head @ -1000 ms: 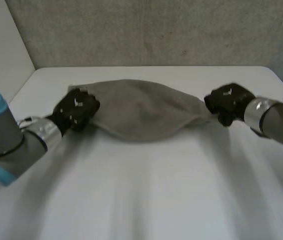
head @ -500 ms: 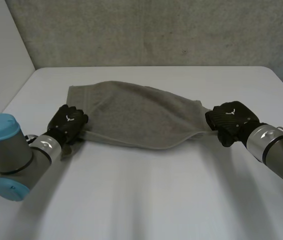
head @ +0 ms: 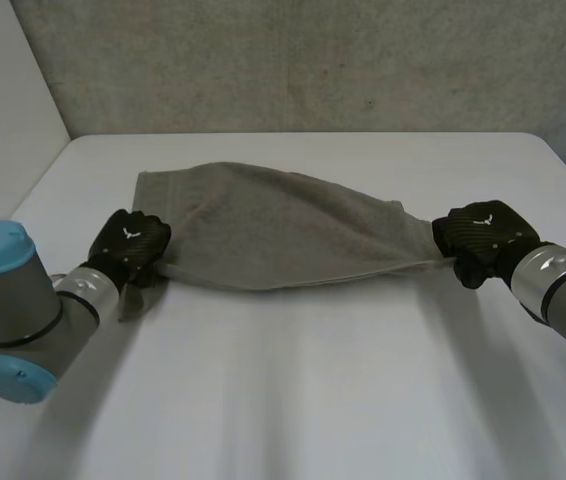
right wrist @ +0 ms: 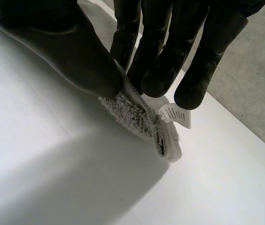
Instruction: Fold the towel.
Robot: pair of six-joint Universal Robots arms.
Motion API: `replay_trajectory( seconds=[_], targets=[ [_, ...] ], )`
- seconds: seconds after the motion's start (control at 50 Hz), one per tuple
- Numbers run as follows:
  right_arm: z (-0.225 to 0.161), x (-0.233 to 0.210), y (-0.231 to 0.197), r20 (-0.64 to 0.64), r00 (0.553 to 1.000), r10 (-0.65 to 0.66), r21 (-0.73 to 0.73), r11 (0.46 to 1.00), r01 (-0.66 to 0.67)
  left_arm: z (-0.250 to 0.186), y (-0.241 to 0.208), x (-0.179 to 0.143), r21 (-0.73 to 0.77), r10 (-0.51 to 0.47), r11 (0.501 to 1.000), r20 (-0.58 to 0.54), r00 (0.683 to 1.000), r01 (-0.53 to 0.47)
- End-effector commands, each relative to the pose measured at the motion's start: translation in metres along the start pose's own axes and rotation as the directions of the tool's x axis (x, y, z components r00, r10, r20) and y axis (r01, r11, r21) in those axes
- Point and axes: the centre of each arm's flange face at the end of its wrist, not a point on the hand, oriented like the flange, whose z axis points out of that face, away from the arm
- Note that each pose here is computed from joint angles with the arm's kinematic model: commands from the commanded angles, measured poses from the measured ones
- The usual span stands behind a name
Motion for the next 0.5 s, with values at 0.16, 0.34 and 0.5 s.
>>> replay_trajectory(
  seconds=[0.16, 0.34, 0.5],
  targets=[
    [-0.016, 0.005, -0.019, -0.018, 0.997, 0.069, 0.061, 0.996, -0.068, -0.037, -0.06, -0.02, 0.09, 0.023, 0.996, 0.042, 0.999, -0.027],
    [-0.064, 0.017, -0.077, -0.056, 0.998, 0.022, 0.211, 0.978, -0.01, -0.082, -0.126, -0.035, 0.262, 0.075, 0.96, 0.114, 0.991, -0.103],
    [-0.102, 0.025, -0.121, -0.07, 0.998, -0.012, 0.31, 0.95, 0.033, -0.11, -0.168, -0.054, 0.352, 0.096, 0.922, 0.191, 0.977, -0.159]
  ],
)
